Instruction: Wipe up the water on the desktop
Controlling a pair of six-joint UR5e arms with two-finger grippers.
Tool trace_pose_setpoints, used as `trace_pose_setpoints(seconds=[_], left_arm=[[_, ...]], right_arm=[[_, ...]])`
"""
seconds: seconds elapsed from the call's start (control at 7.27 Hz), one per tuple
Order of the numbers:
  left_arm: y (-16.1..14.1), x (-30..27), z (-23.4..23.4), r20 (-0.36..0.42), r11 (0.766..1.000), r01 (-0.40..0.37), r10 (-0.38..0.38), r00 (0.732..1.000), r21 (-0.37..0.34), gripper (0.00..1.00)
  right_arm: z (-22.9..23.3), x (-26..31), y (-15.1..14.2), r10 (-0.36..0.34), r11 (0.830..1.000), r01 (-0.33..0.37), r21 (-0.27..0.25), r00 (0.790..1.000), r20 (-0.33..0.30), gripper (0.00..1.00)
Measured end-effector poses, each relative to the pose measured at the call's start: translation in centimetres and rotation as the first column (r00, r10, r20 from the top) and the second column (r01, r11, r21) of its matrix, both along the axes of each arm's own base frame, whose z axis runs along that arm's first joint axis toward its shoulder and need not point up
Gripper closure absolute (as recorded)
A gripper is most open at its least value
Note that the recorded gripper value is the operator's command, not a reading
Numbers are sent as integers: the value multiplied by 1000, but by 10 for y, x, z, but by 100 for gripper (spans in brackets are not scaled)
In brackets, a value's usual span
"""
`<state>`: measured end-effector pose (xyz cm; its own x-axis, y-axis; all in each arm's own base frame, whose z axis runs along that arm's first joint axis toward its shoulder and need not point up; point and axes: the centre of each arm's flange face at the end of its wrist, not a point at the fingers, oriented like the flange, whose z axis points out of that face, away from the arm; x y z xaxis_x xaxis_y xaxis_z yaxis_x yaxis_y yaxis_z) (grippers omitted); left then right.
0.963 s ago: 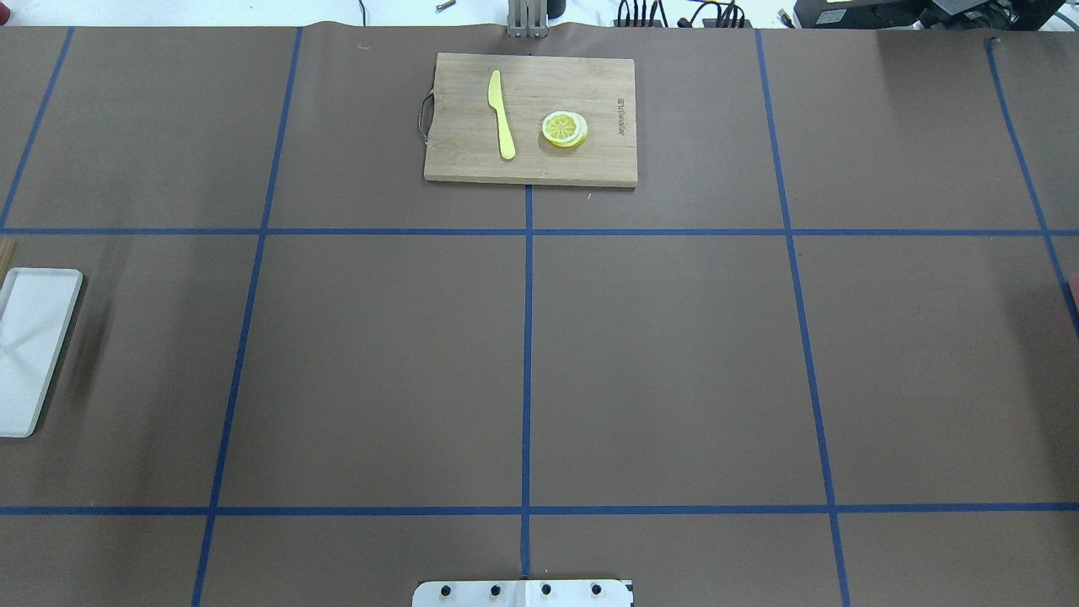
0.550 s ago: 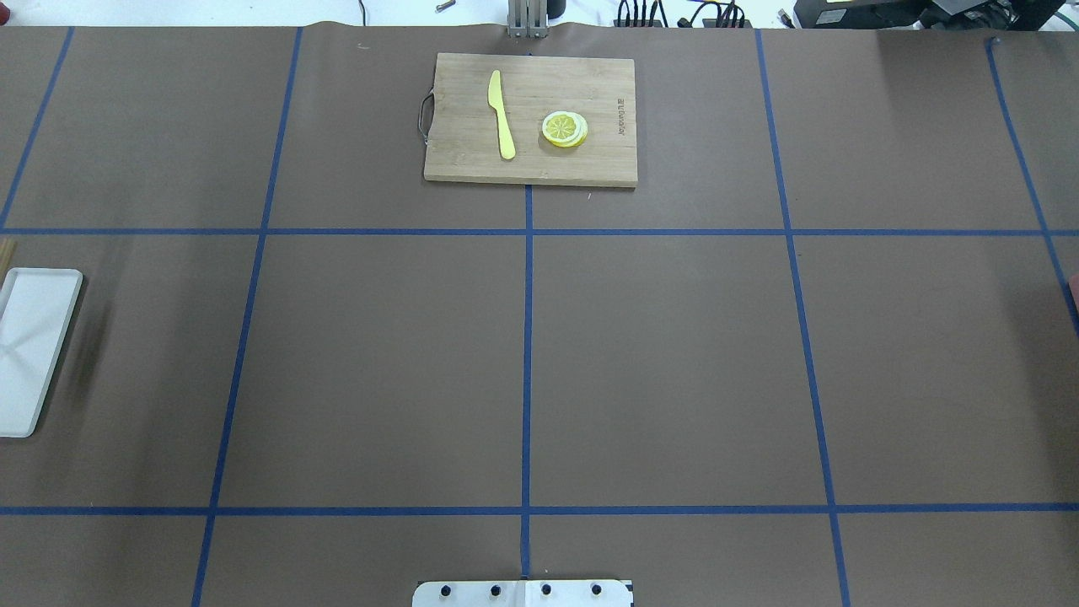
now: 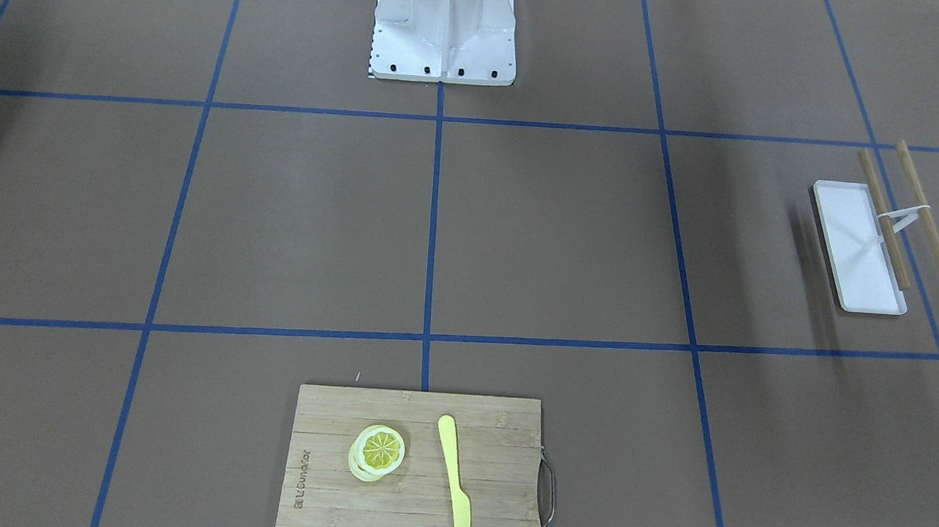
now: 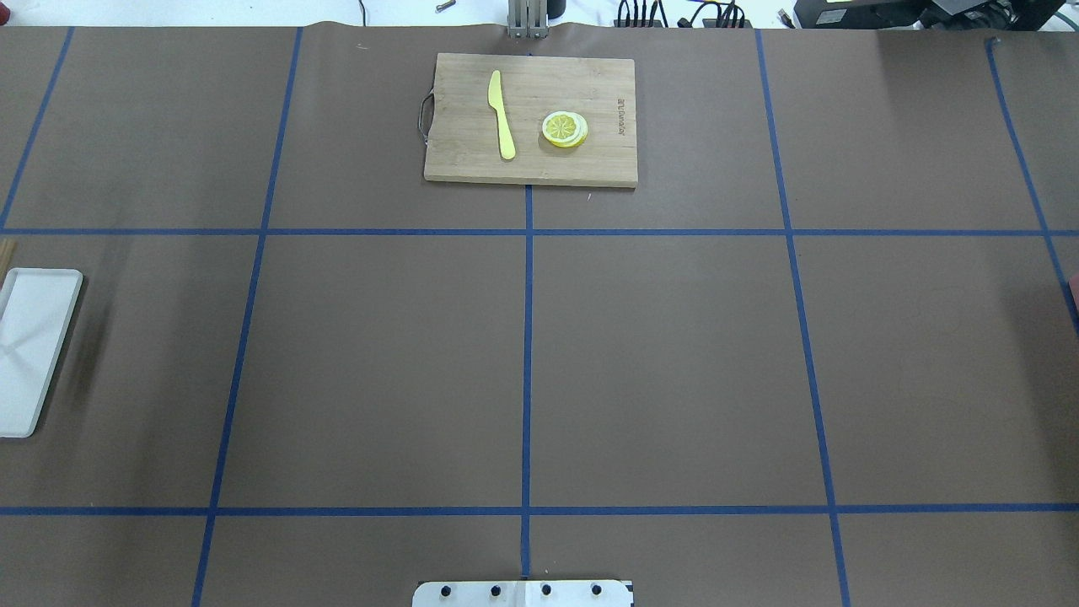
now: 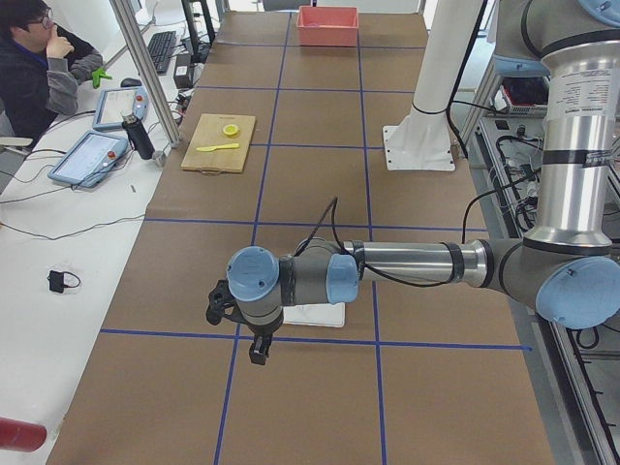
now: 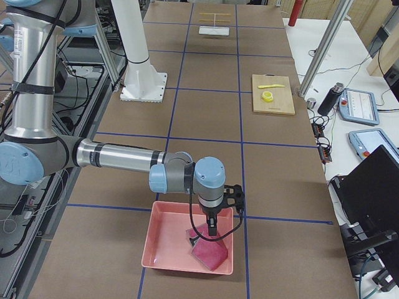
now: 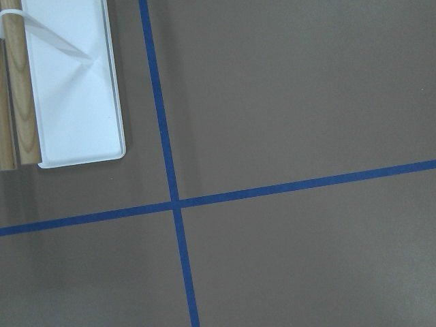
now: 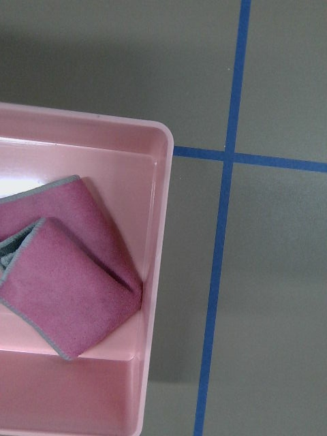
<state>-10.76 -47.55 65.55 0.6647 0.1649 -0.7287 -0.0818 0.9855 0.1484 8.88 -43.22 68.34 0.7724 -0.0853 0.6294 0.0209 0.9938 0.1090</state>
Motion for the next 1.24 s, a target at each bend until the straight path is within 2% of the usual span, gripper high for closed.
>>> trace_pose_setpoints(seconds=[1.24], left_arm=[[0,0,0,0,1000,0,0,1000,0,1]], right_arm=[[-6,-1,-2,-3,1000,3,14,1000,3,0]])
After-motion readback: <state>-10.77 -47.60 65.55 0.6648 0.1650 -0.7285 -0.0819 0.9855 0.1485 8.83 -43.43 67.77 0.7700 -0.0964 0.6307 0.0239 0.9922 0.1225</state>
